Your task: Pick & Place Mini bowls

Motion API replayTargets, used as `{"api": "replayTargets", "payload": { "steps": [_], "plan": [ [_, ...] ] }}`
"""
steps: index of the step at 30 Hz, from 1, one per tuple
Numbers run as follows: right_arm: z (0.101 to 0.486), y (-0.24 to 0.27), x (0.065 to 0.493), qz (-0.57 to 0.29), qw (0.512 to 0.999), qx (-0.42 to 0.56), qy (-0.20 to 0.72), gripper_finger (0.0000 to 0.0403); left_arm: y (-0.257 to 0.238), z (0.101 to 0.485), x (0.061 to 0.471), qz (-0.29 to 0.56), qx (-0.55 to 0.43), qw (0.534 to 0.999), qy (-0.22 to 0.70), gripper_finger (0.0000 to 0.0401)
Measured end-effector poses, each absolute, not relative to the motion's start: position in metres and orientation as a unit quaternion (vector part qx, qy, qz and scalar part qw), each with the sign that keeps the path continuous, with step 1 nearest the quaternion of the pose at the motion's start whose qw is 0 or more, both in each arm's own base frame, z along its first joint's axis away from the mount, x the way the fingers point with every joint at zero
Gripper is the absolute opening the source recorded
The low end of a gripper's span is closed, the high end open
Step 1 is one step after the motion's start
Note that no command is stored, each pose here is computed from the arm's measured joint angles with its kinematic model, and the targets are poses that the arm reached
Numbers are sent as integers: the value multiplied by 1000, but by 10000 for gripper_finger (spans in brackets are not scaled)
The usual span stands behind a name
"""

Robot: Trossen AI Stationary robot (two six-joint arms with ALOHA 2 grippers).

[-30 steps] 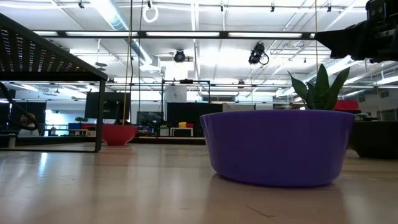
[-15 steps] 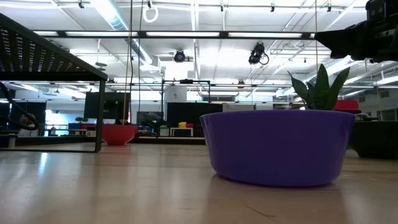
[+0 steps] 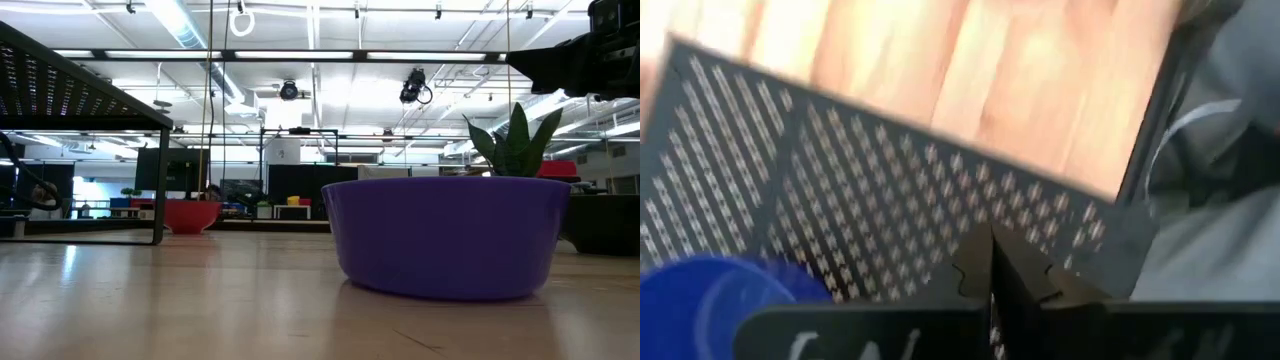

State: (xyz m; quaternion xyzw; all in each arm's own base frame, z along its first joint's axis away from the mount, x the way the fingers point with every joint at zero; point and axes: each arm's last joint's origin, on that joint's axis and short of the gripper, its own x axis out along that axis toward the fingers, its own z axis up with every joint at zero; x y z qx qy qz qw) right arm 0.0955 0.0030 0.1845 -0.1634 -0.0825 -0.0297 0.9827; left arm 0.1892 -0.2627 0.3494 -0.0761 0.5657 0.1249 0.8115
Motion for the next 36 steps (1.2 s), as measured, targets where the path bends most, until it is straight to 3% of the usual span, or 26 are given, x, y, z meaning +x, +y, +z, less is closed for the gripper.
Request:
{"api": "replayTargets", "payload": {
  "steps": [3, 13, 36],
  "plan": [
    [185, 3, 95, -30, 983, -163, -82, 9, -262, 341, 189, 125, -76, 791, 594, 3],
    [185, 3, 96, -30, 983, -163, -82, 9, -267, 338, 182, 131, -84, 789, 594, 5],
    [184, 3, 95, -30, 983, -163, -82, 9, -278, 340, 166, 151, -90, 830, 530, 5]
  ]
}}
